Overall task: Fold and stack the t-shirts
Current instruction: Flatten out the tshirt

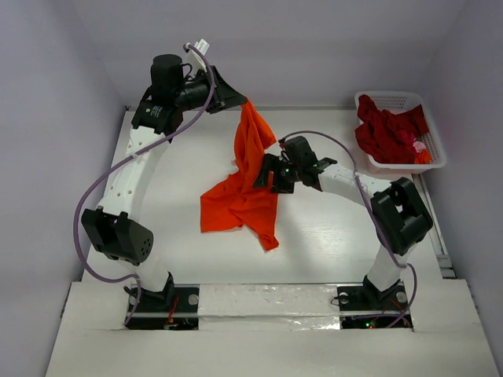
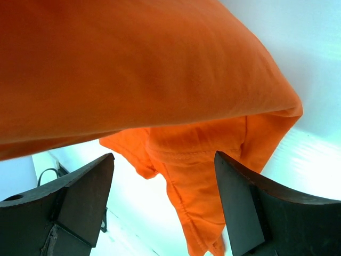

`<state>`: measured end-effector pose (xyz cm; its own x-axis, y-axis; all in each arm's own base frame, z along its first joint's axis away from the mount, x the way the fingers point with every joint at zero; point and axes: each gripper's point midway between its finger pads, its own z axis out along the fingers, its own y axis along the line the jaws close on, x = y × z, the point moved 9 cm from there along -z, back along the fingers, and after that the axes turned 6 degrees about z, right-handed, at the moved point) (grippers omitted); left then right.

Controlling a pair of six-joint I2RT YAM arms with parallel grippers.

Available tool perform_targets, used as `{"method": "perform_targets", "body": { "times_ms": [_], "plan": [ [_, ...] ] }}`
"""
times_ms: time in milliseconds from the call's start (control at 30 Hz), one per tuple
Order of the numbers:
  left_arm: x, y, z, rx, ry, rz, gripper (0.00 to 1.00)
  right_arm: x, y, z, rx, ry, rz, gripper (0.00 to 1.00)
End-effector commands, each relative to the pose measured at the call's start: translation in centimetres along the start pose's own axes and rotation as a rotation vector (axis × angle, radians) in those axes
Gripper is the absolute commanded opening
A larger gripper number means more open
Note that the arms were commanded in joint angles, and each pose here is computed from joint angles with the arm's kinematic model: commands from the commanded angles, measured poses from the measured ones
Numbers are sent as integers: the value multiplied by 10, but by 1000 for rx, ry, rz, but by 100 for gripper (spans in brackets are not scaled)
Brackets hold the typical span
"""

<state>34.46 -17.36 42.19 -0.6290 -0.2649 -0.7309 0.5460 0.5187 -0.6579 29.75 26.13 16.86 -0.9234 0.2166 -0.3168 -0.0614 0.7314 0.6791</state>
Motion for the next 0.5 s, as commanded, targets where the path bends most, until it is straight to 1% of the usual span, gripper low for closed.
{"method": "perform_targets", "body": {
  "times_ms": [0, 300, 467],
  "plan": [
    [-11, -12, -11, 42, -51, 67, 0, 5, -3, 9, -17, 4, 3, 81],
    [-10, -11, -11, 41, -47, 66, 0, 22, -25, 22, -1, 43, 41, 81],
    [-13, -9, -13, 34, -53, 65, 0, 25, -30, 27, -3, 57, 56, 81]
  ]
}}
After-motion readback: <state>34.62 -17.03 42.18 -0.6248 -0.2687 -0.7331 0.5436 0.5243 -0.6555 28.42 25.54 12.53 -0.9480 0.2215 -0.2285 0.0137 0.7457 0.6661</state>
